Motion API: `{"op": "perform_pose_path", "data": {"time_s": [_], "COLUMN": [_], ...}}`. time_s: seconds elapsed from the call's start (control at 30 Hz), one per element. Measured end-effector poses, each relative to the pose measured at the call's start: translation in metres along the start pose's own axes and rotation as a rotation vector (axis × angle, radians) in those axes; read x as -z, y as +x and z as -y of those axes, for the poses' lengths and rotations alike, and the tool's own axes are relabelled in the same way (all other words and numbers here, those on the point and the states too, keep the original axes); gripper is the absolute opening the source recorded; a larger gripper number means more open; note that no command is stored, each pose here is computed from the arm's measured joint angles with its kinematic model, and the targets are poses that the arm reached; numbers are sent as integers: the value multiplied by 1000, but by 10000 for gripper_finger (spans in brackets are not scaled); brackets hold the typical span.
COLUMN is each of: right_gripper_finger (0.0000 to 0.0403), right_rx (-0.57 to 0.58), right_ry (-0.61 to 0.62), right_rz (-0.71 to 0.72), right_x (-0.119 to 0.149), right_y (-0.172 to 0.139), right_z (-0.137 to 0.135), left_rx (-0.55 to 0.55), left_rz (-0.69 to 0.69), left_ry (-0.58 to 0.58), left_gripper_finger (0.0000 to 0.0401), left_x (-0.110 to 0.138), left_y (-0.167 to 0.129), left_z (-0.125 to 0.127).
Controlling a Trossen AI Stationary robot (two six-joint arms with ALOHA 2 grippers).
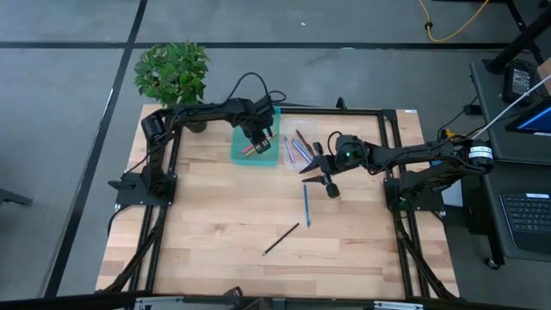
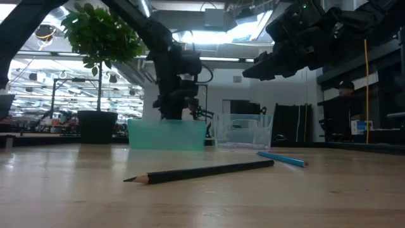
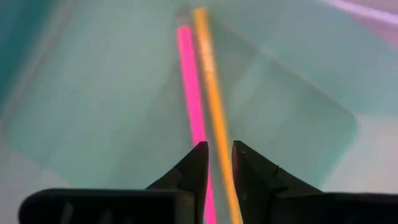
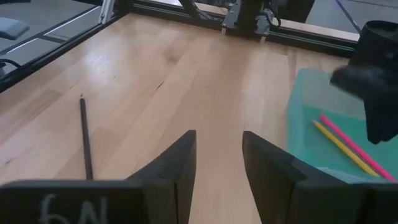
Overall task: Sort pens & pencils
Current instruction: Put the pink pencil into the blue bin, then put the blue pencil into the blue bin
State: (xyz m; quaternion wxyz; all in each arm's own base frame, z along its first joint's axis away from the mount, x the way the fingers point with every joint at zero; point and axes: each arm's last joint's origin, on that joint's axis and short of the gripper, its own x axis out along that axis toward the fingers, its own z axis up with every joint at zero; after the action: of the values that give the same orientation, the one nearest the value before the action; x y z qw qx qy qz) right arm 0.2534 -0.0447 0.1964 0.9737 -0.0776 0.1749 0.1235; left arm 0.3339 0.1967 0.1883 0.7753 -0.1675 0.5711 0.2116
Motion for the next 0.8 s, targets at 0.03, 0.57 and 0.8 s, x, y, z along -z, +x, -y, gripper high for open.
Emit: {"op": "perform_pose_path", "data": {"time_s": [0.03, 0.57, 0.8], "right_gripper_finger": [132, 132, 132], "right_rx": [-1, 82, 93], "right_ry": [4, 199, 267], "right_rz": [-4, -76, -35], "right_x": [0, 6, -4], "right_y": [0, -2, -6], "right_z": [0, 0, -4], "left_rx": [8, 151, 312], "left_rz": [15, 514, 901], "left_ry": [16, 362, 481], "left_gripper_finger": [69, 72, 72], "left_x": [-1, 55, 142], "left_y": [-4, -103, -117], "left_z": [2, 103, 139]}}
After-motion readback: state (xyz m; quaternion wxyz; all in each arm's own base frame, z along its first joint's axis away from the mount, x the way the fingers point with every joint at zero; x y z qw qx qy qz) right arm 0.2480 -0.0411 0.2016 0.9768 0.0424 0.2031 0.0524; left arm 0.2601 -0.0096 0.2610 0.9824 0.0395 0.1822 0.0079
